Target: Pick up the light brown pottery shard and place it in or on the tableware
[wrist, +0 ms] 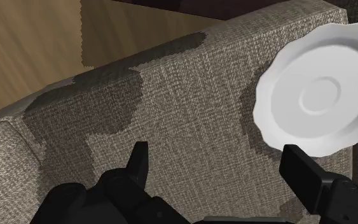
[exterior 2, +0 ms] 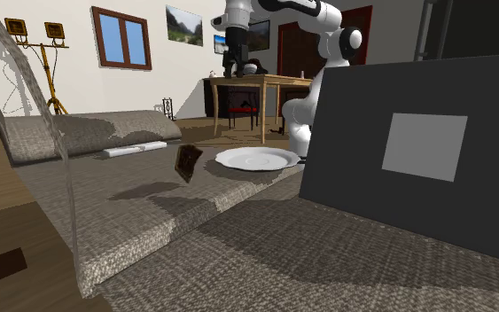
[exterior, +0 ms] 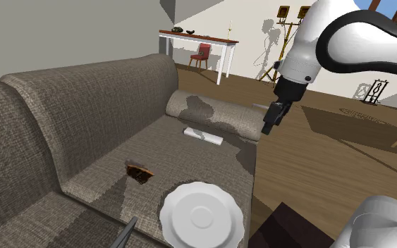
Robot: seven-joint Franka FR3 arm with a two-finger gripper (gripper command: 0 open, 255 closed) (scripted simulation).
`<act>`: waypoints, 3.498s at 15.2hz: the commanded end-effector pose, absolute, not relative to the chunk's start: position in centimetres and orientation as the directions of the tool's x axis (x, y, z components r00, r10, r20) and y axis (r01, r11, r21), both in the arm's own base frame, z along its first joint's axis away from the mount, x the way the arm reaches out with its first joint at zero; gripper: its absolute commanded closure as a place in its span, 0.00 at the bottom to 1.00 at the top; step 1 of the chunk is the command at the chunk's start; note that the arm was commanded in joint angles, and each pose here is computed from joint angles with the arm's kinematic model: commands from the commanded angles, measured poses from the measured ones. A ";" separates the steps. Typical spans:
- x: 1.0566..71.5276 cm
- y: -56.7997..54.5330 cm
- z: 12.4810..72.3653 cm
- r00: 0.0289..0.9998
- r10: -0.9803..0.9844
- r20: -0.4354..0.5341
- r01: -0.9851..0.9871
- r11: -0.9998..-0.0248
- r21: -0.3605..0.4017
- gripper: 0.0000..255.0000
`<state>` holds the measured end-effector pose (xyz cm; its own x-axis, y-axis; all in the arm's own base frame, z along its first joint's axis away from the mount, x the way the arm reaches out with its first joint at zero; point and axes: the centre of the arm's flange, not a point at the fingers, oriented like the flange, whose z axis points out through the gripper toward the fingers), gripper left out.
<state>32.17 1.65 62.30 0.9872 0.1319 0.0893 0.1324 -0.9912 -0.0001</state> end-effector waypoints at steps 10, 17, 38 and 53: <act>39.8 10.9 58.6 0.950 0.301 0.079 0.295 -0.952 0.078 0.00; 44.6 18.6 55.3 0.902 0.426 0.062 0.416 -0.899 0.136 0.00; 52.2 37.4 43.6 0.731 0.682 -0.007 0.660 -0.705 0.259 0.00; 52.5 37.0 41.8 0.731 0.682 -0.007 0.660 -0.705 0.259 1.00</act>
